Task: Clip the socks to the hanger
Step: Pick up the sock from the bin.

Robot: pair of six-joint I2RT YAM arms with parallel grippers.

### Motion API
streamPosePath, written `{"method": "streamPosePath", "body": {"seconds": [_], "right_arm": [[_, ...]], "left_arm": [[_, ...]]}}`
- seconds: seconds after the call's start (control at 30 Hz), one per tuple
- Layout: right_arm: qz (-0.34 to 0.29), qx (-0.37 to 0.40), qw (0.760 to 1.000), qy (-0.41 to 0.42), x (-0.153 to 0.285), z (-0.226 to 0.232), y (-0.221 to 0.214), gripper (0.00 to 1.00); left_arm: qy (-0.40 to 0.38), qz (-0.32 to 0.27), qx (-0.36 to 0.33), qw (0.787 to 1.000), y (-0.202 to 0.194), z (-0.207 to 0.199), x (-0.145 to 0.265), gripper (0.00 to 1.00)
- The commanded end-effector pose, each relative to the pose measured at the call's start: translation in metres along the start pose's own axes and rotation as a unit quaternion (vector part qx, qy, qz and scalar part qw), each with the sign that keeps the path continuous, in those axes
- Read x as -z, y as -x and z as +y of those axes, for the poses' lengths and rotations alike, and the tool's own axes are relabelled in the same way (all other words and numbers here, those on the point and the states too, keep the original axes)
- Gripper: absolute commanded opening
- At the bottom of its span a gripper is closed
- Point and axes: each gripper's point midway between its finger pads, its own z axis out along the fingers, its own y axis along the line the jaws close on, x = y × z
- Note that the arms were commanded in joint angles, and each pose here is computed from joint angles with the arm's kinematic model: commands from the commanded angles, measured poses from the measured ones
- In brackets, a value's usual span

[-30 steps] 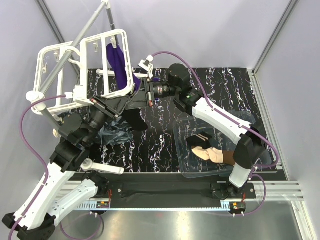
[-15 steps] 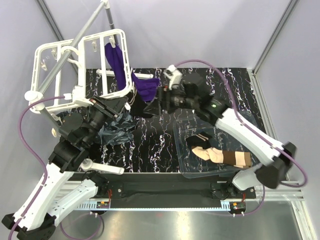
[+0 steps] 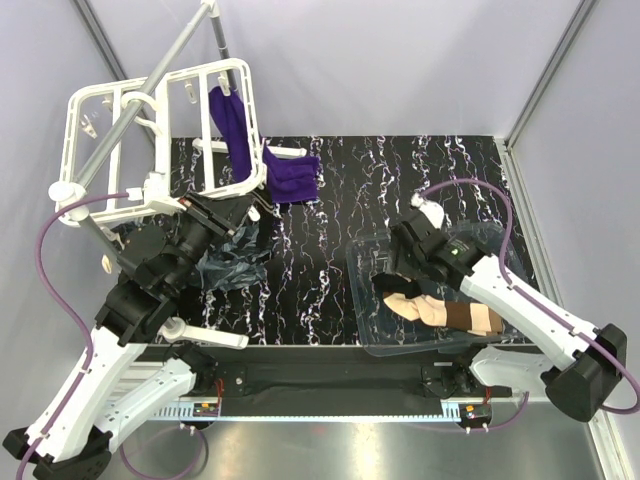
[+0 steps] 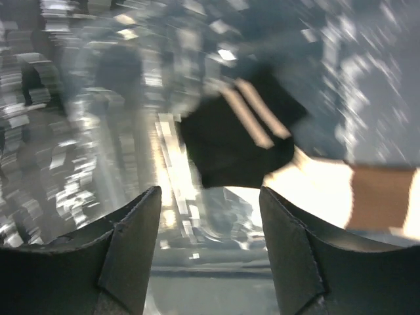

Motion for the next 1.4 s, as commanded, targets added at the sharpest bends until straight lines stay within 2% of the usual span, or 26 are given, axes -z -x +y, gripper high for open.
{"method": "streamPosePath", "body": {"seconds": [0.0, 0.1, 0.2, 0.37, 0.5, 0.7, 0.97, 1.07, 1.37], "right_arm": [[-0.035, -0.091, 0.994, -0.054, 0.001, -0.033, 0.003, 0.67], [-0.047, -0.138, 0.988, -0.059, -0.003, -0.048, 0.005, 0.66], [-0.030, -0.189, 0.979, -0.073, -0.016, -0.071, -0.007, 0.64], [-0.051, -0.248, 0.967, -0.029, -0.024, -0.068, -0.001, 0.62], [-0.050, -0.266, 0.963, -0.019, -0.039, -0.060, 0.005, 0.57], [-0.031, -0.300, 0.953, -0.013, -0.060, -0.055, -0.005, 0.56], [-0.025, -0.317, 0.948, -0.019, -0.070, -0.056, -0.013, 0.53], [-0.024, -0.324, 0.945, -0.030, -0.070, -0.060, -0.017, 0.49], [-0.029, -0.344, 0.938, -0.037, -0.086, -0.068, -0.024, 0.47]], "left_arm": [[-0.023, -0.010, 0.010, 1.000, 0.009, -0.016, 0.002, 0.00], [-0.026, -0.010, 0.009, 1.000, 0.009, -0.016, 0.004, 0.00], [-0.026, -0.011, 0.008, 1.000, 0.009, -0.015, 0.006, 0.00], [-0.033, -0.008, 0.011, 0.999, 0.007, -0.016, 0.006, 0.00], [-0.040, -0.005, 0.014, 0.999, 0.006, -0.019, 0.007, 0.00], [-0.040, -0.014, 0.013, 0.999, 0.013, -0.022, 0.012, 0.00], [-0.043, -0.011, 0.015, 0.999, 0.012, -0.024, 0.011, 0.00], [-0.045, -0.011, 0.016, 0.999, 0.012, -0.025, 0.011, 0.00], [-0.044, -0.009, 0.016, 0.999, 0.010, -0.023, 0.012, 0.00]]}}
